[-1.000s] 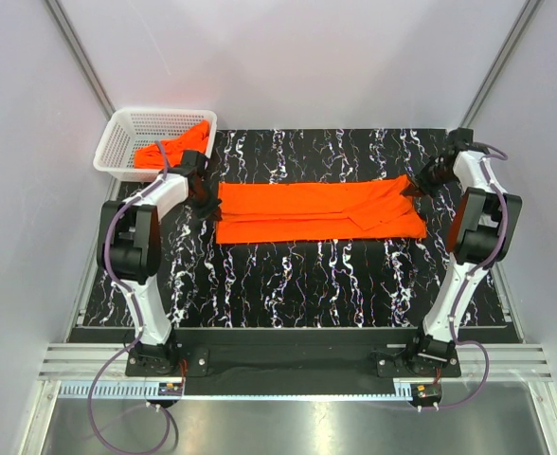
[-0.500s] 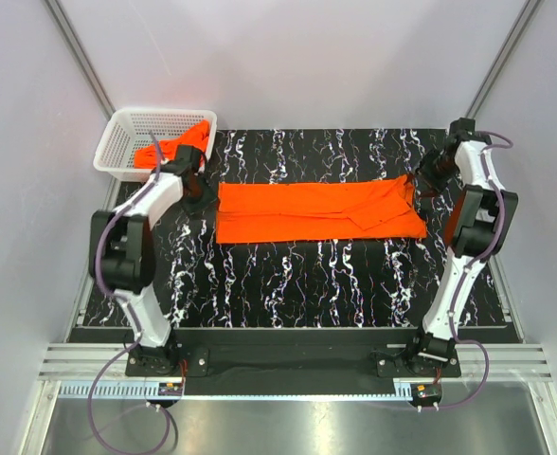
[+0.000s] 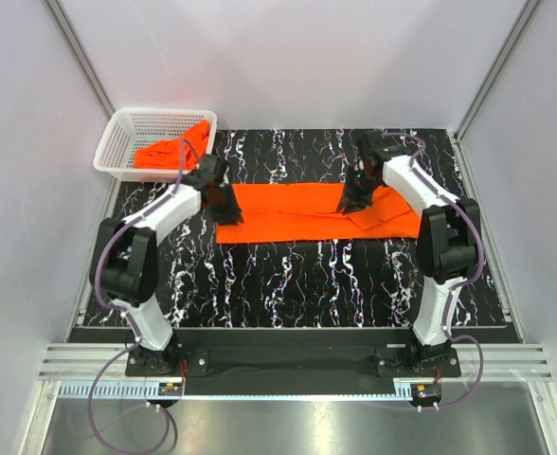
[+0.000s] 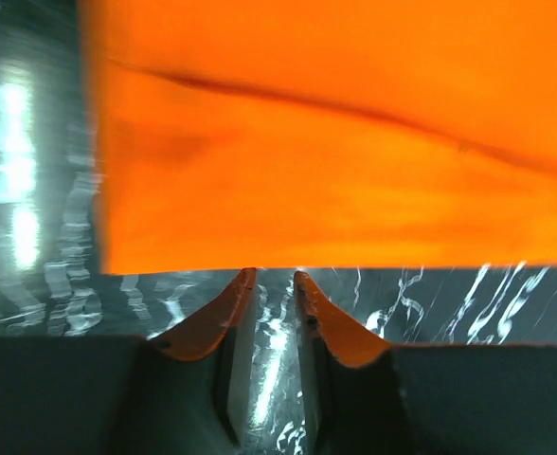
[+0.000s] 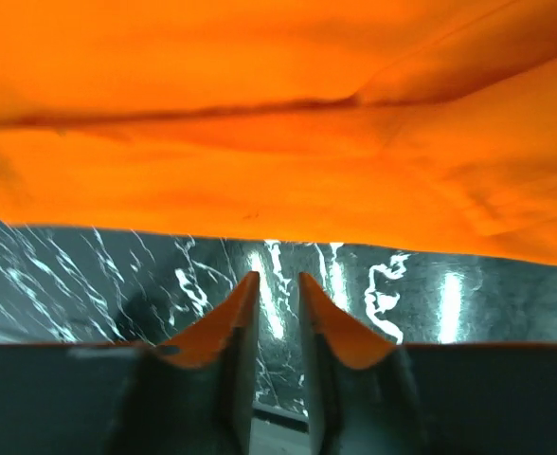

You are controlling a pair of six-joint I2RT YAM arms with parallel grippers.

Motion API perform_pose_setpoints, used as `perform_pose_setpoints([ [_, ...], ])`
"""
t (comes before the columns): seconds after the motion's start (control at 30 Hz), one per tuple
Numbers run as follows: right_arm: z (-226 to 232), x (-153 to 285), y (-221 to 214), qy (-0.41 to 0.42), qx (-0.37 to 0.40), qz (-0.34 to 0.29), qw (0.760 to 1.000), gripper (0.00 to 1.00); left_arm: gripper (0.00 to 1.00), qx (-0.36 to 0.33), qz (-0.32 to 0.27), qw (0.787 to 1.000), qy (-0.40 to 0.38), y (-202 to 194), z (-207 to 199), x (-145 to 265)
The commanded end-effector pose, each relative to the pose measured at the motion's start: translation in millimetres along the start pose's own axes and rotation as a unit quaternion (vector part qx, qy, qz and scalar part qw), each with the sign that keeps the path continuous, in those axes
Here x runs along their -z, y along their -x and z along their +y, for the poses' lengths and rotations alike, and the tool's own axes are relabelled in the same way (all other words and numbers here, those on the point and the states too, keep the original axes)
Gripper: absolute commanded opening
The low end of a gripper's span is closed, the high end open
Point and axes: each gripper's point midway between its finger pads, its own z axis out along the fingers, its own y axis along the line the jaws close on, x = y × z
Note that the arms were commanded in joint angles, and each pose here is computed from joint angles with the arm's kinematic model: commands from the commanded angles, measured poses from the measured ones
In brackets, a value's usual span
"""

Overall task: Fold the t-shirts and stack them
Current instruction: Fold the tshirt

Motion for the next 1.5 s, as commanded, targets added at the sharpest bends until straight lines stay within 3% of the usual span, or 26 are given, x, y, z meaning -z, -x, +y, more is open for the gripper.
perform_pose_setpoints([
  [0.0, 5, -8, -2, 0.01, -0.004, -0.002, 1.0, 0.24, 0.25, -0.034, 0.033, 0.998, -0.045, -9, -27, -18],
  [0.07, 4, -19, -6, 0.004, 0.004, 0.005, 1.0, 0.13, 0.25, -0.036, 0.041, 0.997, -0.054, -8, -32, -23],
  [0.23, -4, -34, -5, -0.012, 0.006, 0.002, 1.0, 0.0, 0.24, -0.045, 0.056, 0.997, -0.039, -8, -27, -43],
  [0.73, -11, -68, 4, -0.032, -0.009, 0.011, 0.999, 0.0, 0.23, -0.037, 0.095, 0.995, 0.001, -19, 9, -62],
  [1.47, -6, -92, 47, -0.034, -0.005, -0.012, 0.999, 0.0, 0.23, -0.042, 0.085, 0.995, -0.01, -11, 10, -42],
])
